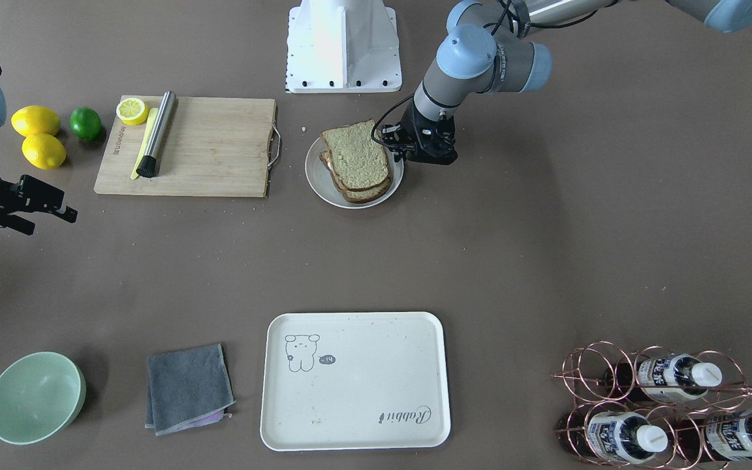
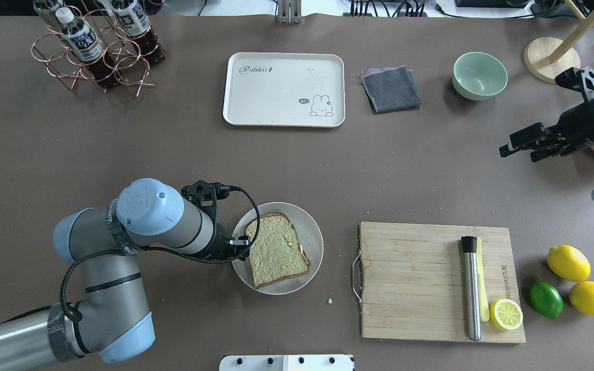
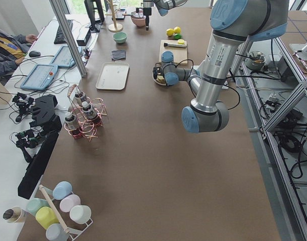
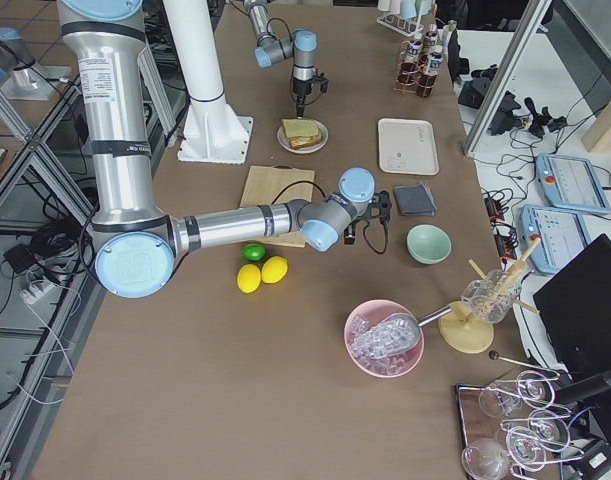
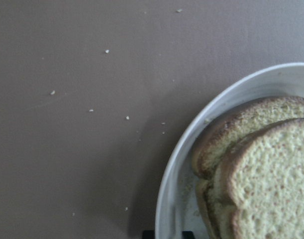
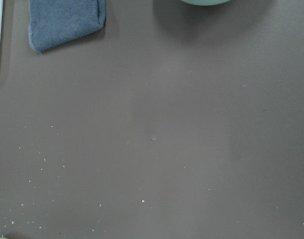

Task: Make sandwich and place on tray

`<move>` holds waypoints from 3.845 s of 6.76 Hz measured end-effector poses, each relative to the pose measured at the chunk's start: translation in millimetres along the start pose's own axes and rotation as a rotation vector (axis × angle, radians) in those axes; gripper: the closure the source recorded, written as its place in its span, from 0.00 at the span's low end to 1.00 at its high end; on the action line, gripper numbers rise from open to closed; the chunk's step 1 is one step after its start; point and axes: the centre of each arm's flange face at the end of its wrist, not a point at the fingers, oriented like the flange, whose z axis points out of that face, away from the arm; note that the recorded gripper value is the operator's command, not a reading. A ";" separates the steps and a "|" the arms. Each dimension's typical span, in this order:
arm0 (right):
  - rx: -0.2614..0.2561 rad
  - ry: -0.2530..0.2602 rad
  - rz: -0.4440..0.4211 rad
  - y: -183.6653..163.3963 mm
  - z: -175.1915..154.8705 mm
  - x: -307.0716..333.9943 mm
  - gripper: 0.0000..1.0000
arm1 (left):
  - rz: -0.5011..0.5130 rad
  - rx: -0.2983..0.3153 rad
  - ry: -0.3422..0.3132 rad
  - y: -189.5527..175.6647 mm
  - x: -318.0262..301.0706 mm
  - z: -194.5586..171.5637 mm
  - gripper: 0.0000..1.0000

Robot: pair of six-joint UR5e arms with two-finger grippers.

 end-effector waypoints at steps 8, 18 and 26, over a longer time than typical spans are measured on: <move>0.028 -0.020 -0.024 4.8 -19.1 -11.7 0.00 | -0.159 0.183 0.023 -302.7 42.5 -64.2 1.00; 0.025 0.091 -0.043 -30.0 -45.9 -22.6 0.00 | -0.069 0.182 -0.173 -312.6 -149.4 -157.4 0.06; -0.054 0.323 -0.179 -34.6 -136.3 163.2 0.00 | 0.287 0.128 -0.183 -143.4 -584.0 -363.0 0.03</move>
